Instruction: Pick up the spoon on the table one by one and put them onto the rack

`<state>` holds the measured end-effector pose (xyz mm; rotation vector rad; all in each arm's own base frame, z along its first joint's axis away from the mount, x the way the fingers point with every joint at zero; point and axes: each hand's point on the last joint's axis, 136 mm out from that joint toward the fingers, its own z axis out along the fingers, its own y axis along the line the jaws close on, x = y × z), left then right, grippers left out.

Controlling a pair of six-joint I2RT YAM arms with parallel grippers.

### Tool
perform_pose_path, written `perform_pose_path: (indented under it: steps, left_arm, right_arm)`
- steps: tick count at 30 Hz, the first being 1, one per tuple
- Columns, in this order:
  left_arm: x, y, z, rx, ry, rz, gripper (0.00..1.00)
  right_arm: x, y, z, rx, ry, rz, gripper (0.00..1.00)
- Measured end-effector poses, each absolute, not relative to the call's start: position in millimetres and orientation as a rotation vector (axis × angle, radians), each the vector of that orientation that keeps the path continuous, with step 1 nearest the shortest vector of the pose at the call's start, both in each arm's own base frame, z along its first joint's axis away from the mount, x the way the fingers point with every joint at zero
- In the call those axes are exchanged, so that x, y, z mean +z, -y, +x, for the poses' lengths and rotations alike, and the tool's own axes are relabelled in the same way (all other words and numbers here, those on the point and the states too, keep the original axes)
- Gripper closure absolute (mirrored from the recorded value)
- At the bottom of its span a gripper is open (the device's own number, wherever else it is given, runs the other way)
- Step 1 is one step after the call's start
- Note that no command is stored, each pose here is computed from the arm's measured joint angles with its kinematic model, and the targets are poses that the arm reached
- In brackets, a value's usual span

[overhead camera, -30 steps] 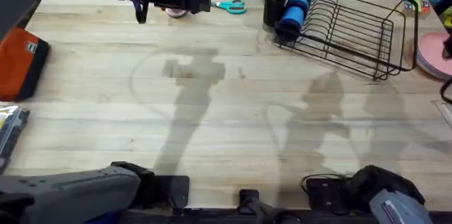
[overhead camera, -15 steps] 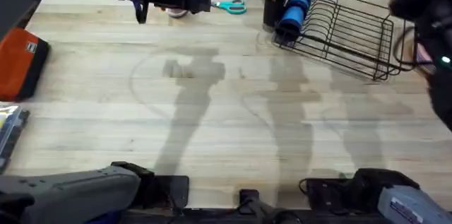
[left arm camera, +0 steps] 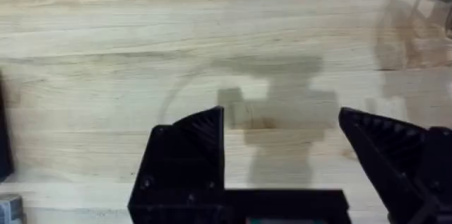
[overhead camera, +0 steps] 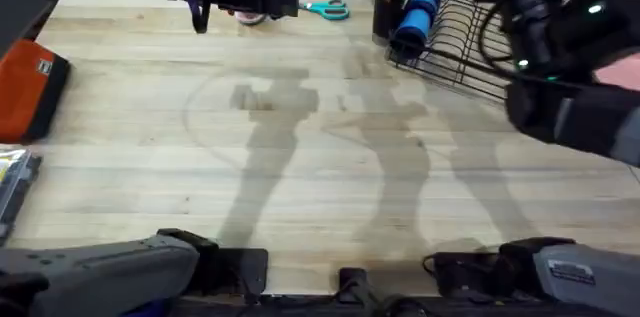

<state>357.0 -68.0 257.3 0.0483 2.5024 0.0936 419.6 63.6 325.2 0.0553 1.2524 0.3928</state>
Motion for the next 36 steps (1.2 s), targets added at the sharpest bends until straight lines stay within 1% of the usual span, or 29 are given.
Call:
perform_pose_path:
  steps: [8,14,18,27,36]
  left_arm:
    - [257.3,68.0,357.0,0.094,-2.502,0.048,0.007]
    - [257.3,68.0,357.0,0.094,-2.503,0.048,0.007]
    - [257.2,68.0,357.0,0.094,-2.503,0.048,0.007]
    - [257.3,68.0,357.0,0.094,-2.503,0.048,0.007]
    - [257.2,68.0,357.0,0.094,-2.503,0.048,0.008]
  right_arm:
    - [289.4,-90.3,440.7,0.436,-1.278,0.023,0.968]
    - [293.4,-93.2,451.4,0.407,-1.221,-0.006,0.968]
    - [293.4,-95.7,464.5,0.387,-1.193,-0.022,0.968]
    - [277.7,-104.2,497.3,0.334,-1.169,-0.064,0.965]
    - [264.3,-126.6,521.3,0.326,-1.167,-0.107,0.965]
